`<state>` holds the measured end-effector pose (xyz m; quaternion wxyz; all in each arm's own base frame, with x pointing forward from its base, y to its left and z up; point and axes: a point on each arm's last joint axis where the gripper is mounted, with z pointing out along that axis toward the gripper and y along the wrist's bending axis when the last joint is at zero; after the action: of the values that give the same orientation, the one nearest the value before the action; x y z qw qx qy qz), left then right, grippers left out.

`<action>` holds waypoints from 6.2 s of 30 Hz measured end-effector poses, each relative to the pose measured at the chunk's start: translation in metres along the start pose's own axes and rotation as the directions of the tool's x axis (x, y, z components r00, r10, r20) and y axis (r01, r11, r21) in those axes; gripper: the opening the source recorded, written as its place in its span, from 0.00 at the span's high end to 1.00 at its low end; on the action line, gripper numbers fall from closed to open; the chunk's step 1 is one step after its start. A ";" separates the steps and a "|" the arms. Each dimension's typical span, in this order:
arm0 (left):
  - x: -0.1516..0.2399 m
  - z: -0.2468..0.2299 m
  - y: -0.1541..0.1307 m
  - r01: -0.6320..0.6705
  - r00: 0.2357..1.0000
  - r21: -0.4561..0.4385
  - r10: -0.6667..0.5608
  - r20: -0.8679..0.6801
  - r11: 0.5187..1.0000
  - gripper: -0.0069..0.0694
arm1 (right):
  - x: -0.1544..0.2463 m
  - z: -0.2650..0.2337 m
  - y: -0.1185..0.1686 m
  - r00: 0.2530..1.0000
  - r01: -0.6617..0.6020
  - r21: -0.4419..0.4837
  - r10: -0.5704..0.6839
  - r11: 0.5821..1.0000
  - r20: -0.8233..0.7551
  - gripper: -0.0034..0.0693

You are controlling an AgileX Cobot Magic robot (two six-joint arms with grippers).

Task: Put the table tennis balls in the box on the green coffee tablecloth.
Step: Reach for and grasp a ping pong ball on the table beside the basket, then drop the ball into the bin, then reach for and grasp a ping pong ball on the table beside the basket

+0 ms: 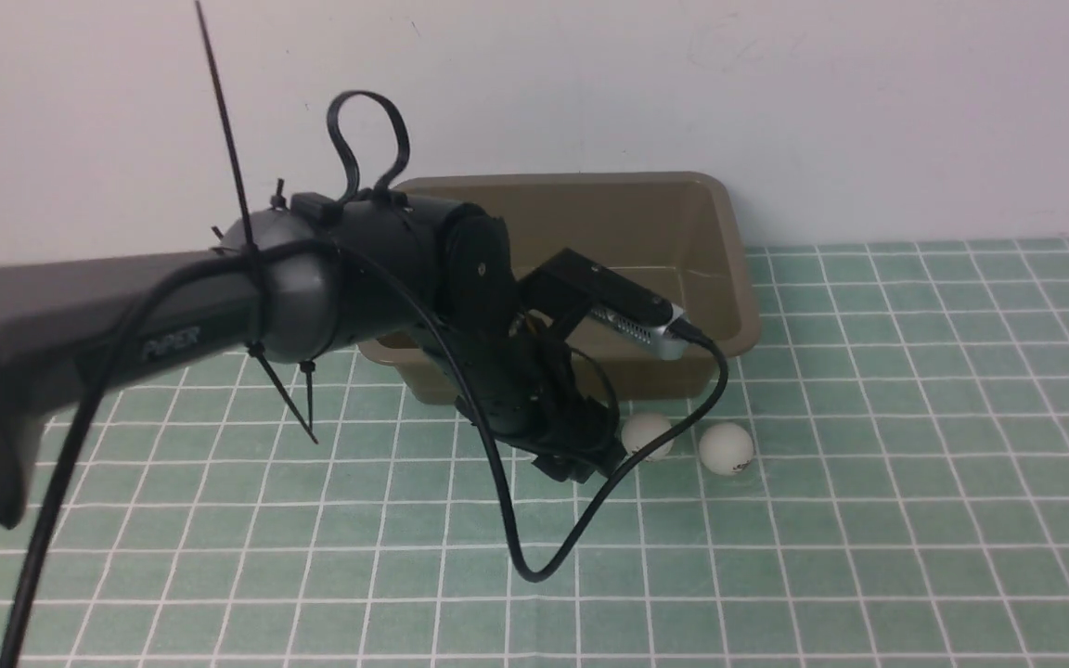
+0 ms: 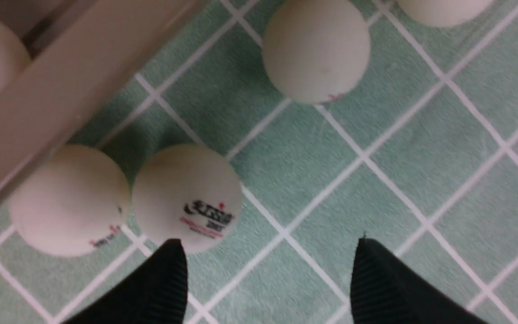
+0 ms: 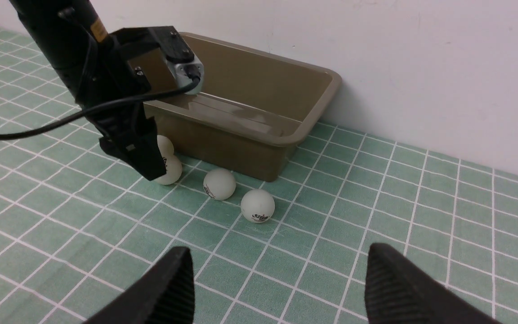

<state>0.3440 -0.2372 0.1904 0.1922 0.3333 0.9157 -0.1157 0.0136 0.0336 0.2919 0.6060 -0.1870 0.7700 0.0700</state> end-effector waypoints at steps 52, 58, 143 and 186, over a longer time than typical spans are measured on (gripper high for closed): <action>0.001 0.043 0.010 -0.117 0.992 -0.082 0.120 0.027 0.990 0.34 | -0.002 0.000 -0.002 1.000 0.001 0.018 -0.001 1.000 0.026 0.31; 0.001 0.044 0.010 -0.118 0.992 -0.082 0.120 0.026 0.990 0.39 | -0.003 0.000 -0.002 1.000 0.000 0.021 -0.001 1.000 0.031 0.31; 0.056 -0.122 0.032 0.043 0.996 0.040 -0.046 0.077 0.998 0.48 | -0.003 0.000 0.000 0.999 0.004 0.004 -0.004 1.000 0.035 0.32; 0.075 0.008 0.031 0.351 0.872 -0.184 -0.249 0.421 0.918 0.14 | -0.004 0.000 -0.001 0.999 0.028 0.007 -0.028 1.000 0.041 0.32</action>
<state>0.3141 -0.1742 0.1488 0.3909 0.1287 0.9070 -0.0896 0.0144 0.0338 0.2957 0.6234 -0.1943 0.7547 0.0630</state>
